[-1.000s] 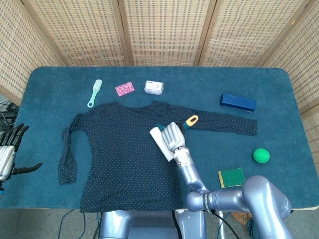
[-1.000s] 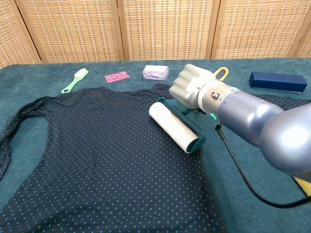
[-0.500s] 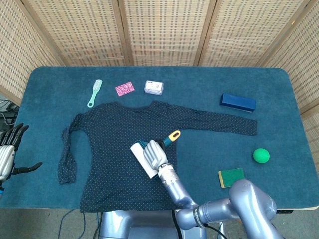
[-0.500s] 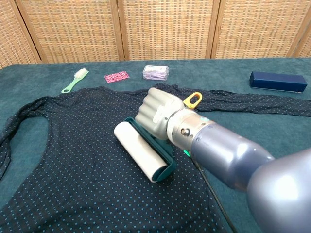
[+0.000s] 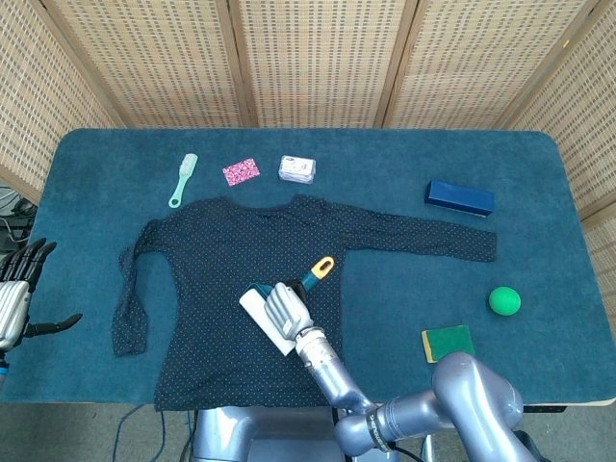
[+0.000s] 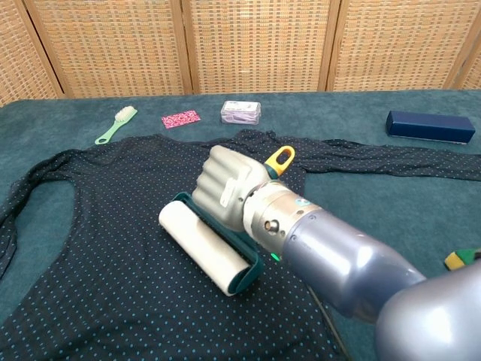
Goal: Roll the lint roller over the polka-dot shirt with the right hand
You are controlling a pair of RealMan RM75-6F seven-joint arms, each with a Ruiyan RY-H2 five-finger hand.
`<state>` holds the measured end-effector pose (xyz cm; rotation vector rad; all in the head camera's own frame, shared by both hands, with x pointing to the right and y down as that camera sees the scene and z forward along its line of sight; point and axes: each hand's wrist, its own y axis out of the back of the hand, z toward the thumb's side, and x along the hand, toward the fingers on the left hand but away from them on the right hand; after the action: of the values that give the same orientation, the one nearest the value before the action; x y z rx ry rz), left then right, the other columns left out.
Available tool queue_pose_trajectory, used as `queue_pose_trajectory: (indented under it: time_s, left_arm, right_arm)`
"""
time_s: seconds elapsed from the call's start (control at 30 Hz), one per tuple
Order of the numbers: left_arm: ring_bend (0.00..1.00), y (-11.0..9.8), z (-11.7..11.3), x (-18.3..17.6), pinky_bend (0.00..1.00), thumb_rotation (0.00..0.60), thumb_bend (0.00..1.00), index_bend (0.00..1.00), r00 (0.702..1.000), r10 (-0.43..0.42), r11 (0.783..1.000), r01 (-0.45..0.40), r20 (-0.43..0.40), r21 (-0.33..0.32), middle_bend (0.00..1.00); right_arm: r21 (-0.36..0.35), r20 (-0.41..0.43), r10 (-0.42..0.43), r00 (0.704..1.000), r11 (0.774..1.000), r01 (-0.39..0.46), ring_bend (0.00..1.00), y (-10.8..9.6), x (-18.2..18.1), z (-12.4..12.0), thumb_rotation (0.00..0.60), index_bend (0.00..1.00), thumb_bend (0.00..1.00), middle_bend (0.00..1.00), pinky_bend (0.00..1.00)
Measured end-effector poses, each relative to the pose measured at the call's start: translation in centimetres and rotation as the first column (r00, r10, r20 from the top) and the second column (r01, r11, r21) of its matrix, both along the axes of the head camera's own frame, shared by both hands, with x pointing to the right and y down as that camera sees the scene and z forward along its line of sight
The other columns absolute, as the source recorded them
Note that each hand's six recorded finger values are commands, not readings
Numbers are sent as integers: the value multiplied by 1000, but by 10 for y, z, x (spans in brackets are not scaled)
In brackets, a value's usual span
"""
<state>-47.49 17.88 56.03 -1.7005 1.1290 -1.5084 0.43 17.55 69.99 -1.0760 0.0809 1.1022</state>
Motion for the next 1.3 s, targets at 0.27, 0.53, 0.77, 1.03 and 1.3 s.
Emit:
queue_pose_trajectory:
  time_s: [0.27,0.53,0.77,1.03,1.3]
  left_arm:
    - [0,0,1,1,0,600,0,0,1000,4,1000,-4,5,-3,0]
    - [0,0,3,2,0,600,0,0,1000,2,1000,-2,10,-4,0]
    - [0,0,4,3,0,600,0,0,1000,2,1000,-2,11,-7,0]
    - [0,0,3,2,0,600,0,0,1000,0,1000,0,8,-5,0]
    - [0,0,3,3,0,600,0,0,1000,5,1000,-5,5,-7,0]
  right_arm:
    - [125,-110,28,994,992,-14,1000,-39,50,10,600,737,860,1000,1000]
    - [203,-205,79,976,978,-37,1000,-73,96,18,600,737,860,1000,1000]
    - [211,-225,82,971,977,-33,1000,-77,105,20,600,737,860,1000,1000]
    - [191,-192,3,981,981,35,1000,-54,74,16,600,737,860,1000,1000]
    - [179,-146,-111,983,974,136,1000,-19,30,6,600,736,859,1000,1000]
